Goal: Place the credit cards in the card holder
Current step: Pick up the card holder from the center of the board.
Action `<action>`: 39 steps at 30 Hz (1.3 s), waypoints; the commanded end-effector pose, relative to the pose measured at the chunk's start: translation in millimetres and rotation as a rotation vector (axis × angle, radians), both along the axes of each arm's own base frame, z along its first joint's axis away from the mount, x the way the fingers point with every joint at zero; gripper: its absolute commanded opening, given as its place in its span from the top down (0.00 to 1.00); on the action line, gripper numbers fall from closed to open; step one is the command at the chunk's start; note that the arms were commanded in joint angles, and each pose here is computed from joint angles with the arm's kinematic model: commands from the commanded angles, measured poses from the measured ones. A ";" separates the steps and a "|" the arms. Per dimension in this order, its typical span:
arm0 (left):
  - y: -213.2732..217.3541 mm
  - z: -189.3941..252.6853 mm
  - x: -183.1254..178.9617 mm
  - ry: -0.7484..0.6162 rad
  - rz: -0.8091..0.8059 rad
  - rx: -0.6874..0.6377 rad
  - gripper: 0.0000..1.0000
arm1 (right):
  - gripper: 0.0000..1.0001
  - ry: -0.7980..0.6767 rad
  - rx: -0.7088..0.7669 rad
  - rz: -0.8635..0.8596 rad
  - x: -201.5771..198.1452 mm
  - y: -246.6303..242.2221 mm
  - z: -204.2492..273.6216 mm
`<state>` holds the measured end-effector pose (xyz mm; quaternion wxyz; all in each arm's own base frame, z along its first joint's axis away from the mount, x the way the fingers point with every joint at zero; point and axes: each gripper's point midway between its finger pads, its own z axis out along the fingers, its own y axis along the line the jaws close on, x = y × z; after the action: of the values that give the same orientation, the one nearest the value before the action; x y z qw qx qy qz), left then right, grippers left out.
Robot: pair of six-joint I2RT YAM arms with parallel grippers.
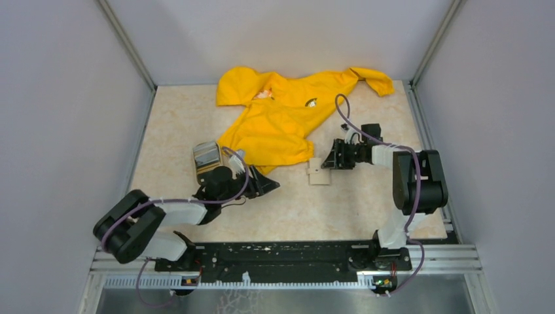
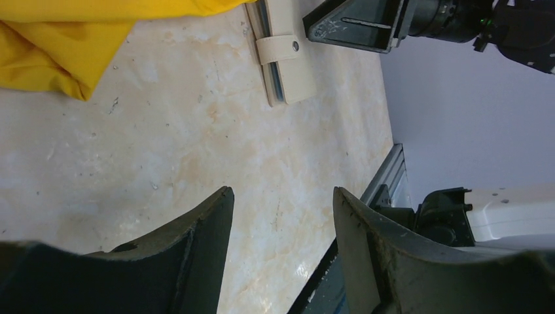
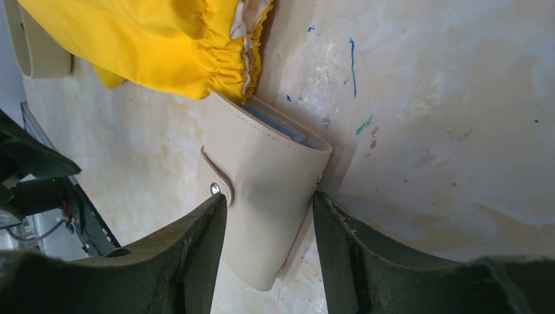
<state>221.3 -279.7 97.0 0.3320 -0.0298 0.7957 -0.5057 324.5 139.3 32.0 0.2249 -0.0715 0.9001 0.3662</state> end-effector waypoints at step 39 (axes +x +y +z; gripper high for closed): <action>15.7 6.9 -45.0 -0.515 -0.302 0.214 0.01 | 1.00 -0.599 0.020 1.004 -116.6 123.8 65.2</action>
<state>192.7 -271.1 118.9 0.4533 0.2075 0.7345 -0.4604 206.4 255.1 66.9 0.1957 -0.5373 0.7150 0.4022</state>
